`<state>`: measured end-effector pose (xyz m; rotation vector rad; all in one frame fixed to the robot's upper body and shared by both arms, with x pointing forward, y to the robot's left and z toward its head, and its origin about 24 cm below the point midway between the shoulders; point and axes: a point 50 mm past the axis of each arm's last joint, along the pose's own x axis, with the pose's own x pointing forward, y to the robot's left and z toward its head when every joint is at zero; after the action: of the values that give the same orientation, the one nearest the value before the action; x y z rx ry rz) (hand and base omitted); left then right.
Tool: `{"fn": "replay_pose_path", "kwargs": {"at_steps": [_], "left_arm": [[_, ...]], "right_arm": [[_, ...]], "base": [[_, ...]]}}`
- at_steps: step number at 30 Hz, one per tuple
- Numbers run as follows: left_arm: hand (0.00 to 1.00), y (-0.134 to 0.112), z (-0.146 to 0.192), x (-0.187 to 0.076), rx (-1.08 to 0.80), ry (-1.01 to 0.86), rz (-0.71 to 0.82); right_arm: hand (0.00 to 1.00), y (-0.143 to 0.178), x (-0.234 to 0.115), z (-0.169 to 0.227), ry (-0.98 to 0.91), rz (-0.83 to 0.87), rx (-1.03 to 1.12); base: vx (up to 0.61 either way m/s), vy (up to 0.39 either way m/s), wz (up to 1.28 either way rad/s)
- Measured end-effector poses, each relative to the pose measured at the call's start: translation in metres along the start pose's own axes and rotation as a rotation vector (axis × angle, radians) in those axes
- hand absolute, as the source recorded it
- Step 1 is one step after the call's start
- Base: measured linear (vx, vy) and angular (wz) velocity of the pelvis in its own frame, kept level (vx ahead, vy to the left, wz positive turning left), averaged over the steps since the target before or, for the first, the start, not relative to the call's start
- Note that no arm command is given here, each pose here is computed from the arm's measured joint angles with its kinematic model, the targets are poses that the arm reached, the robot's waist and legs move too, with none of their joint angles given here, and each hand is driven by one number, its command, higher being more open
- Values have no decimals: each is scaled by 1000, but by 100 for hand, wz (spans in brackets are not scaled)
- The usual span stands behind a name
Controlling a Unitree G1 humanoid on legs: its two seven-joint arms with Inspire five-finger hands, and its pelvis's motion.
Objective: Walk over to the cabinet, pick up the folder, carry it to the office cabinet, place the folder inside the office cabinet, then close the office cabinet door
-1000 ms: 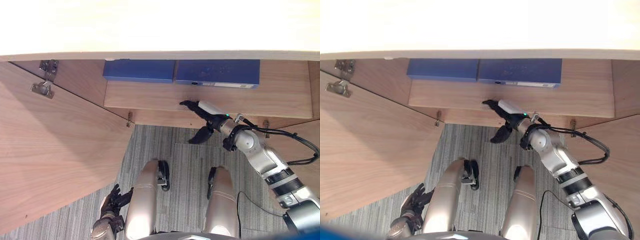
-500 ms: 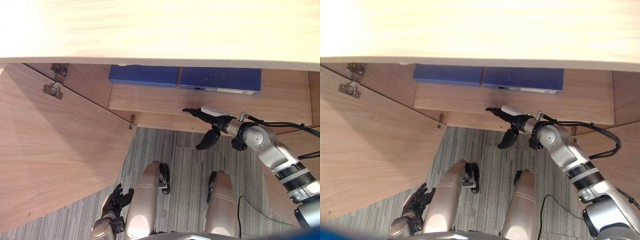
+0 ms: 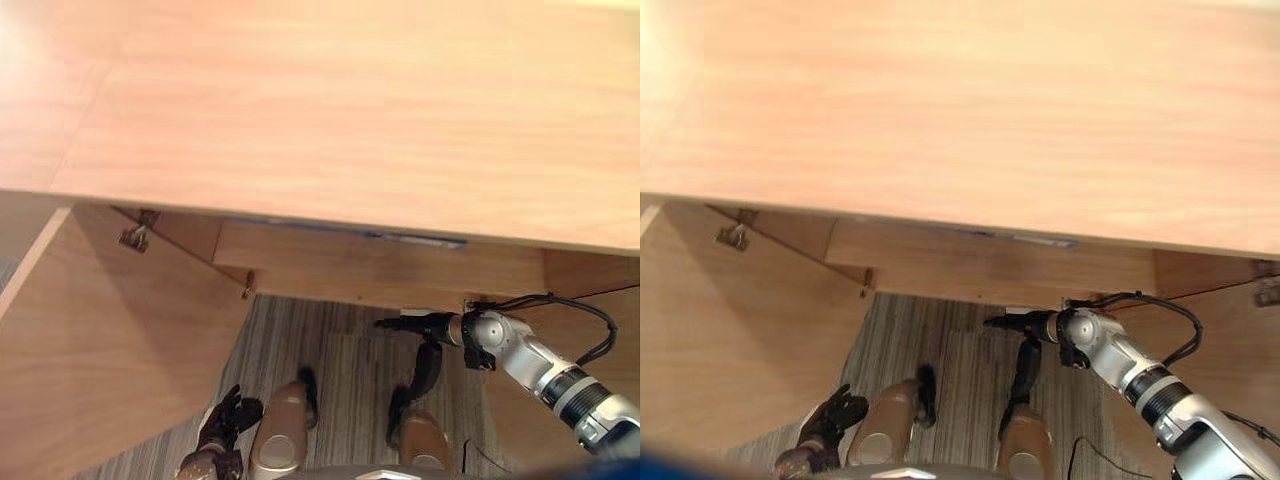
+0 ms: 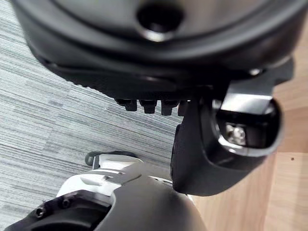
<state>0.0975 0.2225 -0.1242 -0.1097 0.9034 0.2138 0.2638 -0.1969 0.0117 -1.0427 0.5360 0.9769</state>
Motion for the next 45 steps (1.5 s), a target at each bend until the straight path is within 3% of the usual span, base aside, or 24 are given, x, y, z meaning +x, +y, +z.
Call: {"fn": "replay_pose_path", "kwargs": {"at_steps": [6,9,14,15,18,30,37,45], "left_arm": [[100,6,-4,-1,60,4,2],[100,-2,-17,-1,70,46,-10],[100,-16,-20,1,131,64,-62],[100,-15,-19,2,129,64,-56],[100,-12,-22,2,182,78,-15],[100,-7,-35,9,158,157,175],[100,-1,-42,9,159,187,220],[100,-25,-17,21,229,78,169]], "right_arm": [[100,16,7,6,-104,5,114],[100,42,22,-5,-151,-47,345],[100,80,39,-39,-46,-295,819],[100,94,36,-54,22,-406,979],[100,124,21,-79,167,-566,1149],[100,167,6,-95,370,-827,1475],[100,176,6,-96,381,-858,1542],[100,184,7,-98,429,-899,1597]], "base": [[36,-65,-30],[7,19,-70],[-79,67,-66],[-161,84,-83],[-208,113,-88],[-154,-132,-88],[75,-116,-47],[3,37,-5]]}}
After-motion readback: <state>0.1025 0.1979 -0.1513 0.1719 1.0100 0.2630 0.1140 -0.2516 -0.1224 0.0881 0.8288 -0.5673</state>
